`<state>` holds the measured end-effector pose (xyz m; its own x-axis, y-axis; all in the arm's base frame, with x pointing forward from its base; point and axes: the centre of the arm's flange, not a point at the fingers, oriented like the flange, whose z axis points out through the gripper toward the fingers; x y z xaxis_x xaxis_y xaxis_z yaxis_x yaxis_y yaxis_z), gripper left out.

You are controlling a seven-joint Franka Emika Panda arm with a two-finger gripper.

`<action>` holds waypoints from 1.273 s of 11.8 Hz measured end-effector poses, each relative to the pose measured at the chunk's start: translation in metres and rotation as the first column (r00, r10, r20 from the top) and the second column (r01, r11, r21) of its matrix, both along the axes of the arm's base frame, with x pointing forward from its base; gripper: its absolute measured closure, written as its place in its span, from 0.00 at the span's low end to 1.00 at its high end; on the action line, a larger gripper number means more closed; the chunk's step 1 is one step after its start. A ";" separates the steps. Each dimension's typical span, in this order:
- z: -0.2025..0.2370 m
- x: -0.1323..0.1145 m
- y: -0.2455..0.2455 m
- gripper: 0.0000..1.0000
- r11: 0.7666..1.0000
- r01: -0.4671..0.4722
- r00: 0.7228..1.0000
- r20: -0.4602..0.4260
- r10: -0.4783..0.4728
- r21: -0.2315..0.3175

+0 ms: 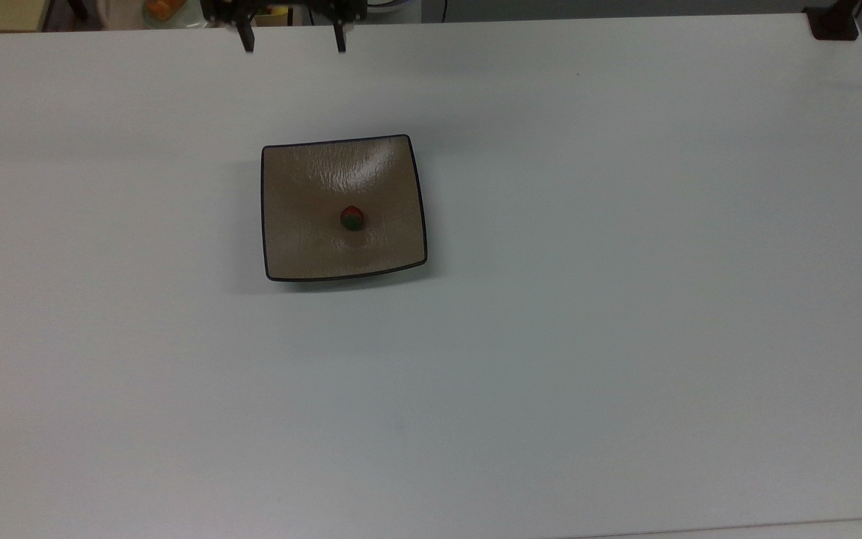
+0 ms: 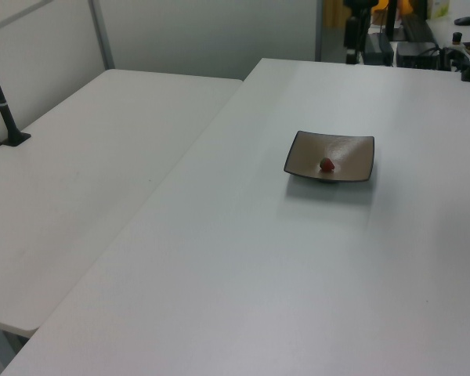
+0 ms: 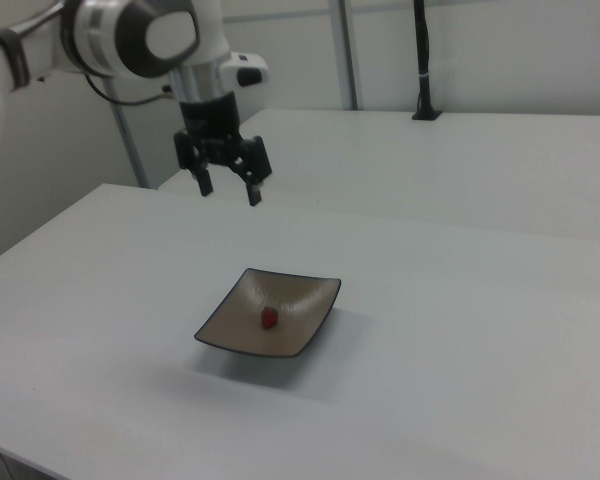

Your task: Strawberries on a ceramic plate

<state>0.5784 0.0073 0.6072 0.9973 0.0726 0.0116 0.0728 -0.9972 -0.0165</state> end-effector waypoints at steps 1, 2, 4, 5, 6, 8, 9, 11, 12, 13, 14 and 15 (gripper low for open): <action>0.014 -0.010 0.002 0.00 1.000 0.020 1.000 0.003 -0.020 0.012; 0.022 -0.015 0.003 0.00 0.999 0.041 0.999 0.009 -0.041 0.017; 0.035 -0.023 0.009 0.00 0.997 0.078 0.997 0.028 -0.078 0.024; 0.038 -0.025 0.012 0.00 0.996 0.081 0.996 0.034 -0.082 0.027; 0.041 -0.028 0.017 0.00 0.996 0.082 0.996 0.037 -0.083 0.037; 0.041 -0.035 0.034 0.00 0.997 0.056 0.998 0.032 -0.058 0.061; 0.038 -0.035 0.041 0.00 0.997 0.044 0.998 0.046 -0.047 0.064; 0.026 -0.029 0.050 0.00 0.997 0.025 0.997 0.077 -0.030 0.067; 0.022 -0.029 0.052 0.00 0.998 0.009 0.997 0.075 -0.014 0.065; 0.019 -0.029 0.052 0.00 0.998 -0.014 0.998 0.070 0.009 0.063; 0.016 -0.029 0.052 0.00 0.998 -0.032 0.997 0.067 0.028 0.061; 0.015 -0.029 0.051 0.00 0.997 -0.043 0.997 0.066 0.039 0.060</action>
<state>0.5490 0.0585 0.6226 0.9905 0.1106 0.0816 0.1165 -0.9906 -0.0714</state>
